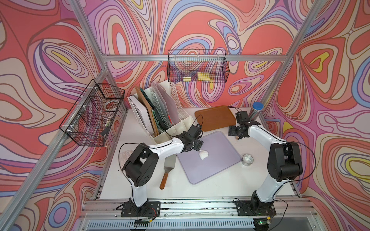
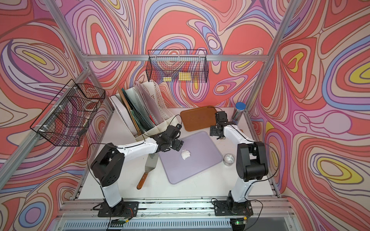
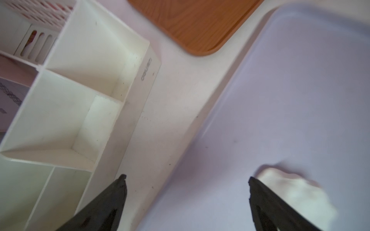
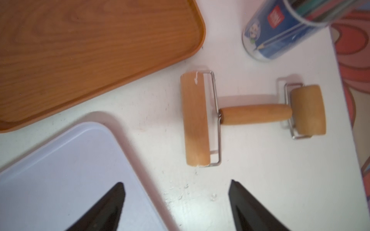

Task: Roll out the dumpling wrappers from the dough
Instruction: Adjust the work surface at the center of the board, then pick up the rolling pin from the center of the board.

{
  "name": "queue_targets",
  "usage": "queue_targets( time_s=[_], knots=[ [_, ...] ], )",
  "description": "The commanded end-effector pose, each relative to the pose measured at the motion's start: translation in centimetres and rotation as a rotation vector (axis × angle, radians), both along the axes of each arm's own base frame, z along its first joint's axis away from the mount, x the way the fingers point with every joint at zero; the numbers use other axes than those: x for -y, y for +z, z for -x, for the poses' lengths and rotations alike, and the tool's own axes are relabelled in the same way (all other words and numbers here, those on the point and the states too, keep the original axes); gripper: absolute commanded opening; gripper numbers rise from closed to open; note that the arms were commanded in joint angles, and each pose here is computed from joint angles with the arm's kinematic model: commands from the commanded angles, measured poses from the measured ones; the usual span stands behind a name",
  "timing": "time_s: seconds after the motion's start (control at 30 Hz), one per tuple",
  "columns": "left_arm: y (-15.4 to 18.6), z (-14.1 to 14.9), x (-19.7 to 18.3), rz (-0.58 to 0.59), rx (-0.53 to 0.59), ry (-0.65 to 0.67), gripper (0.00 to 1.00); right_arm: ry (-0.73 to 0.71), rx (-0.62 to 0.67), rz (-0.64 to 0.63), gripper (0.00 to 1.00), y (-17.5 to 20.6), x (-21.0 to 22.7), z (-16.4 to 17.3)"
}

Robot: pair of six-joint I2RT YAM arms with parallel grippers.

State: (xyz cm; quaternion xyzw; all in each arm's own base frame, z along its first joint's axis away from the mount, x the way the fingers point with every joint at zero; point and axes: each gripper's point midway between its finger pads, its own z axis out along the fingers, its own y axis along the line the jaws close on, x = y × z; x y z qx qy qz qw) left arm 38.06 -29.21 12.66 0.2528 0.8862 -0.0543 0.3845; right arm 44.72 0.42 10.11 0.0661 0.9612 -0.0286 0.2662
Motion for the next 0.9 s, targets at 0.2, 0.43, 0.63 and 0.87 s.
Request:
queue_targets(
  time_s=[0.2, 0.43, 0.63, 0.87],
  knots=[
    [5.8, 3.0, 1.3, 0.324, 0.009, -0.045, 1.00, 0.023, -0.110, -0.069, 0.62, -4.4, 1.5, -3.2],
    [5.7, 3.4, 0.7, 0.339, 0.001, -0.024, 1.00, 0.033, -0.175, -0.104, 0.57, -7.6, 0.9, -4.1],
    [5.7, 3.4, 0.6, 0.443, -0.031, -0.001, 1.00, 0.023, -0.196, -0.112, 0.48, -8.5, 0.9, -3.8],
    [6.5, 3.0, 0.7, 0.591, -0.088, 0.029, 1.00, 0.050, -0.019, -0.226, 0.21, -1.8, -1.2, -3.4]
  ],
)
